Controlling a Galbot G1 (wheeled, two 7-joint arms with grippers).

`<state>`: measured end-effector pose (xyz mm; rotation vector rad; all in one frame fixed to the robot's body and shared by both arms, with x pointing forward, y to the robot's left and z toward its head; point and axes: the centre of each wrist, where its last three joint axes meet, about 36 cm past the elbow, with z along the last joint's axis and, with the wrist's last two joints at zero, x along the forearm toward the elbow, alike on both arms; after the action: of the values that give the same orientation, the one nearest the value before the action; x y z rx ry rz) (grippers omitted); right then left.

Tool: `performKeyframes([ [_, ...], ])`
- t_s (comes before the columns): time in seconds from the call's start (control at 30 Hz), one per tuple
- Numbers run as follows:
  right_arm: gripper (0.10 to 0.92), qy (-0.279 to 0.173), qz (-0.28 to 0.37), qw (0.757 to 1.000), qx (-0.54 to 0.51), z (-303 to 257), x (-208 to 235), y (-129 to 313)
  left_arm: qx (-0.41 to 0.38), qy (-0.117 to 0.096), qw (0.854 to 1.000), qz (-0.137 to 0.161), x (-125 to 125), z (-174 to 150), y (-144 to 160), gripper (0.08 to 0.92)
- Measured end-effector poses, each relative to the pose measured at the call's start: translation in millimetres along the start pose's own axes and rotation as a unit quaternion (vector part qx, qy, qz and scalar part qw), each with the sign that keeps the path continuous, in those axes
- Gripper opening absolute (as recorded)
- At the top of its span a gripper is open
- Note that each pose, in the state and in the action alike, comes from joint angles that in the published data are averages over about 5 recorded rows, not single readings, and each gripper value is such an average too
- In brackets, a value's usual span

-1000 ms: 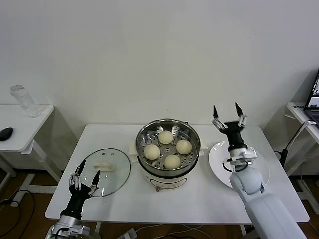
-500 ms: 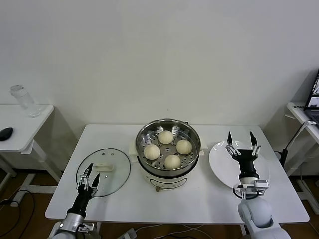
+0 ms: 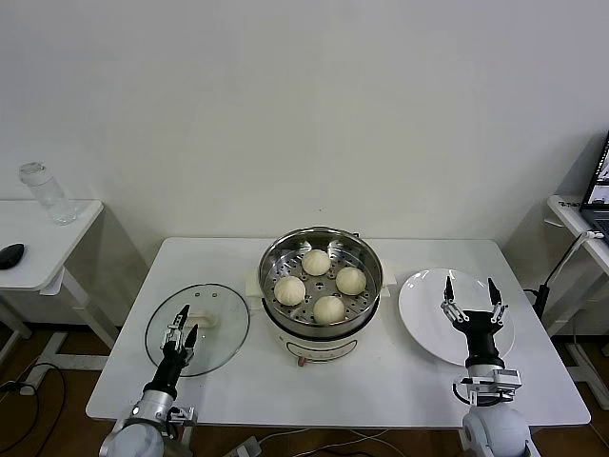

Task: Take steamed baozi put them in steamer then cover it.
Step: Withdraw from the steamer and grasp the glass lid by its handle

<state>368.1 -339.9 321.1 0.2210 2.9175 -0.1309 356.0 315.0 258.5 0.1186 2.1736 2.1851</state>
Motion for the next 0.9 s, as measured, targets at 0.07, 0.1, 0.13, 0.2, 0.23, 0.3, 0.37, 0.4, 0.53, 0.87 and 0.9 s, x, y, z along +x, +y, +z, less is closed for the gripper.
performKeyframes([
  [0.07,0.823,0.003,0.001,1.000,0.002,2.7,2.2,-1.7,-0.002,0.001,1.000,0.000,-5.6,0.3,-1.4,0.823],
  [0.1,0.823,0.004,0.002,1.000,0.003,4.0,3.4,-2.6,-0.003,0.002,1.000,0.001,-8.2,0.6,-2.0,0.823],
  [0.13,0.823,0.006,0.002,1.000,0.003,5.3,4.6,-3.3,-0.004,0.003,1.000,0.001,-10.7,0.8,-2.6,0.823],
  [0.2,0.823,0.008,0.003,1.000,0.005,7.1,6.5,-4.6,-0.005,0.004,1.000,0.001,-15.2,1.3,-3.7,0.823],
  [0.23,0.823,0.009,0.004,1.000,0.006,7.7,7.1,-5.1,-0.006,0.004,1.000,0.002,-17.3,1.4,-4.3,0.823],
  [0.3,0.823,0.010,0.004,1.000,0.007,8.3,7.7,-5.7,-0.007,0.005,1.000,0.002,-21.1,1.8,-5.2,0.823],
  [0.37,0.823,0.010,0.004,1.000,0.007,8.7,8.0,-5.8,-0.007,0.007,1.000,0.002,-25.0,2.0,-5.8,0.823],
  [0.4,0.823,0.010,0.004,1.000,0.008,8.8,8.2,-5.7,-0.007,0.007,1.000,0.002,-26.9,2.0,-6.1,0.823],
  [0.53,0.823,0.011,0.004,1.000,0.010,9.6,9.6,-5.2,-0.007,0.010,1.000,0.004,-33.7,1.5,-8.0,0.823],
  [0.87,0.823,0.013,0.003,1.000,0.015,11.9,12.4,-6.9,-0.005,0.015,1.000,0.009,-45.6,5.0,-12.6,0.748],
  [0.9,0.823,0.013,0.003,1.000,0.015,12.0,12.3,-6.8,-0.005,0.015,1.000,0.010,-46.3,5.4,-12.9,0.714],
])
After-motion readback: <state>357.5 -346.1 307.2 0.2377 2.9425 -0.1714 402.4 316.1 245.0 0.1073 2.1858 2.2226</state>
